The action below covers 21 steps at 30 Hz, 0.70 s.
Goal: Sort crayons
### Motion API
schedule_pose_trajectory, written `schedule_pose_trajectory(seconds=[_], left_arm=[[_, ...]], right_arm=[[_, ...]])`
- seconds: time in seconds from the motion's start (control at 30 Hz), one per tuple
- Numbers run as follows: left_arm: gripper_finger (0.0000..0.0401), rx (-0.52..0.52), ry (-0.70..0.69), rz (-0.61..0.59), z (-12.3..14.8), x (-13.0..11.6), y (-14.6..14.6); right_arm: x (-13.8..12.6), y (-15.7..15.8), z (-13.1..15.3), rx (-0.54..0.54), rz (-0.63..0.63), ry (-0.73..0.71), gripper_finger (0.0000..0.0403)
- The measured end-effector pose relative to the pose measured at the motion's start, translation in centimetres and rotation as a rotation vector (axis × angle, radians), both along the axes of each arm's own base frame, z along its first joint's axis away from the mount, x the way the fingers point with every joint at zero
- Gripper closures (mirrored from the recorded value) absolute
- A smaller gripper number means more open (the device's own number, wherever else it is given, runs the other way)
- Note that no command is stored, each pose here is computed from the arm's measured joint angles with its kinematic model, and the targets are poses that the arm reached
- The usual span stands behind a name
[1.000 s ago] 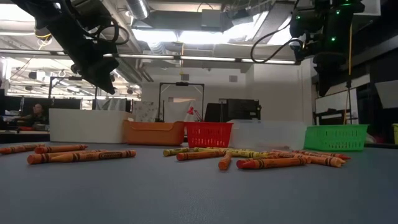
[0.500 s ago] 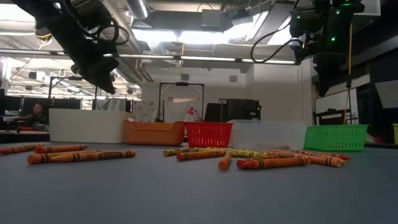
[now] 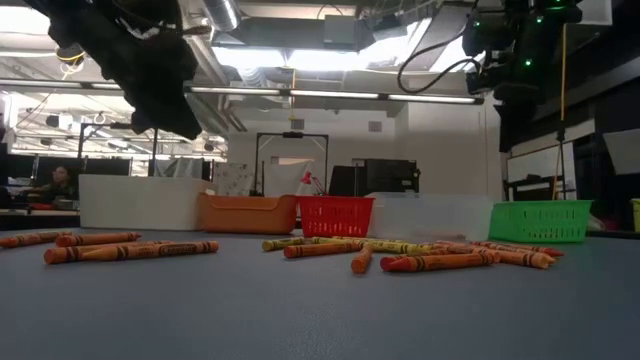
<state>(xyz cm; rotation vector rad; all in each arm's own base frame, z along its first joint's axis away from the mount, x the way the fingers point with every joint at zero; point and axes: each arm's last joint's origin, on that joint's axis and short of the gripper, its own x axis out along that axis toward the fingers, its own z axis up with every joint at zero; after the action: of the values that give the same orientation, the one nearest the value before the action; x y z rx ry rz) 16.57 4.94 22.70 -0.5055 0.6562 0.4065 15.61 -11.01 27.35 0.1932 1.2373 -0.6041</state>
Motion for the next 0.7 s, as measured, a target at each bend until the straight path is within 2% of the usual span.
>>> schedule_pose_trajectory(seconds=[0.27,0.43,0.57,0.7], left_arm=[[0.0325,-0.138,-0.013,-0.122,-0.1,0.7,-4.2],[0.0325,-0.176,0.059,-0.215,-0.5,0.2,-6.4],[0.0326,-0.294,0.138,-0.149,-1.0,-0.5,-7.4],[0.0326,-0.429,0.218,-0.008,-1.5,-1.3,-8.1]], right_arm=[[0.0,0.0,0.0,0.0,0.0,0.0,0.0287],[0.0,0.0,0.0,0.001,0.0,0.001,0.0287],[0.0,0.0,0.0,0.001,0.0,0.001,0.0287],[0.0,0.0,0.0,0.001,0.0,0.0,0.0287]])
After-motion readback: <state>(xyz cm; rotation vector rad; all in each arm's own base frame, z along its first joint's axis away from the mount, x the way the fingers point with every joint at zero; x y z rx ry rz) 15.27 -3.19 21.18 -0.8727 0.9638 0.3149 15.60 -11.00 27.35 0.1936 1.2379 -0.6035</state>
